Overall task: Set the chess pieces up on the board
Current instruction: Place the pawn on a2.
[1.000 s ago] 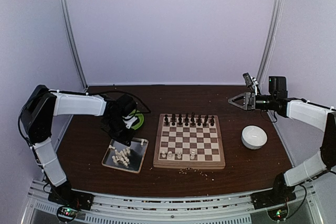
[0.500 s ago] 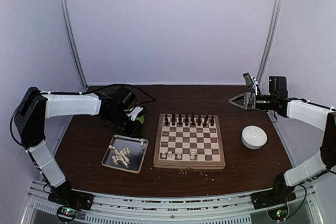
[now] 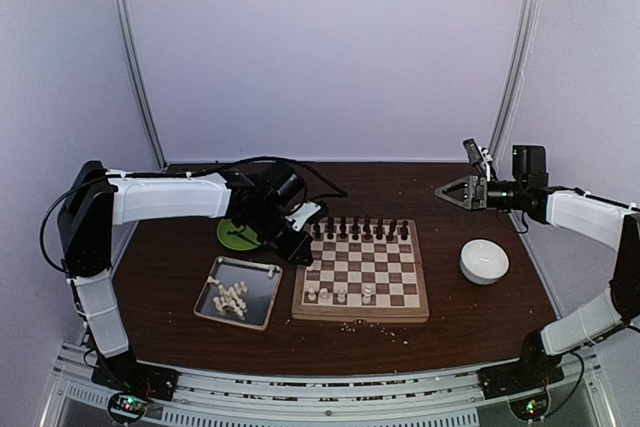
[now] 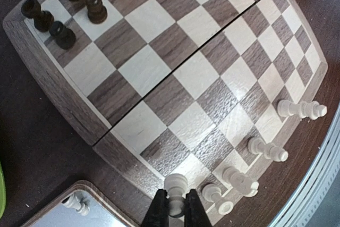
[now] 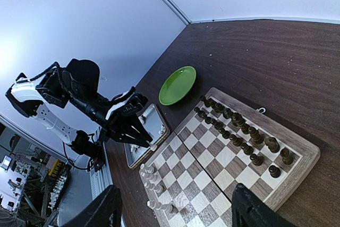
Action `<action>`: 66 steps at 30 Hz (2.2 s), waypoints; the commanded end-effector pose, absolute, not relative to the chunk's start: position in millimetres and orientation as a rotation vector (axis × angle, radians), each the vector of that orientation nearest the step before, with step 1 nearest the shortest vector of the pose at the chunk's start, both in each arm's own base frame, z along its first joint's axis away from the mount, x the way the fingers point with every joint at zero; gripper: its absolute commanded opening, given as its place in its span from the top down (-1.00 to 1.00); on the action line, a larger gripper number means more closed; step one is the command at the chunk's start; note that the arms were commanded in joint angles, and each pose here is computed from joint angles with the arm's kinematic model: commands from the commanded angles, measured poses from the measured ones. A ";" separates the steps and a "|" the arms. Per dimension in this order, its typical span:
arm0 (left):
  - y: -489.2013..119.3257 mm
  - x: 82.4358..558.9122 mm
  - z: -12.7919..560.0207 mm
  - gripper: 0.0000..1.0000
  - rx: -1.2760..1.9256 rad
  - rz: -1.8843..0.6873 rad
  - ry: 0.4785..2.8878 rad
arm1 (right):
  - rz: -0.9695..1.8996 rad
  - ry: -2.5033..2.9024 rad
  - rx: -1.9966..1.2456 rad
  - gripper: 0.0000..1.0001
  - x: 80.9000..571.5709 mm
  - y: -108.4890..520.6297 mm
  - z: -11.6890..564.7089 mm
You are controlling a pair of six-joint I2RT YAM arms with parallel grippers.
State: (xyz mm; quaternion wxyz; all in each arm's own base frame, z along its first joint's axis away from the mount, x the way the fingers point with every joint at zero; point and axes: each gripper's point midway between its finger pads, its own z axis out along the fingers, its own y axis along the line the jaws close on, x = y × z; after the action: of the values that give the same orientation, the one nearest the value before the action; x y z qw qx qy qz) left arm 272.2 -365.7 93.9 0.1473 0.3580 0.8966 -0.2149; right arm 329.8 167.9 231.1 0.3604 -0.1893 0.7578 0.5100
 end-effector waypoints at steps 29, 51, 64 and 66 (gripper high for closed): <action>-378.6 252.9 57.2 0.93 1.173 -0.612 2.682 | 1.317 1.924 -0.509 -0.41 331.6 165.6 238.6; -383.7 262.4 121.5 0.24 1.153 -0.630 2.534 | 1.329 1.930 -0.504 -0.40 333.0 166.1 236.5; -230.3 258.4 105.8 0.28 0.812 -0.078 2.693 | 1.308 1.926 -0.528 -0.40 332.9 165.8 237.8; -223.4 252.0 94.0 0.26 0.808 -0.115 2.722 | 1.315 1.931 -0.526 -0.40 332.9 166.1 236.4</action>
State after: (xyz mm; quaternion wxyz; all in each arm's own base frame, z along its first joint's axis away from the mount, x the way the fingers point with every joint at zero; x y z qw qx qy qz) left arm 261.3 -255.7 120.9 0.1813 0.3035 0.9328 -0.0702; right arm 329.9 167.5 227.3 0.3547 -0.1921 0.7577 0.5130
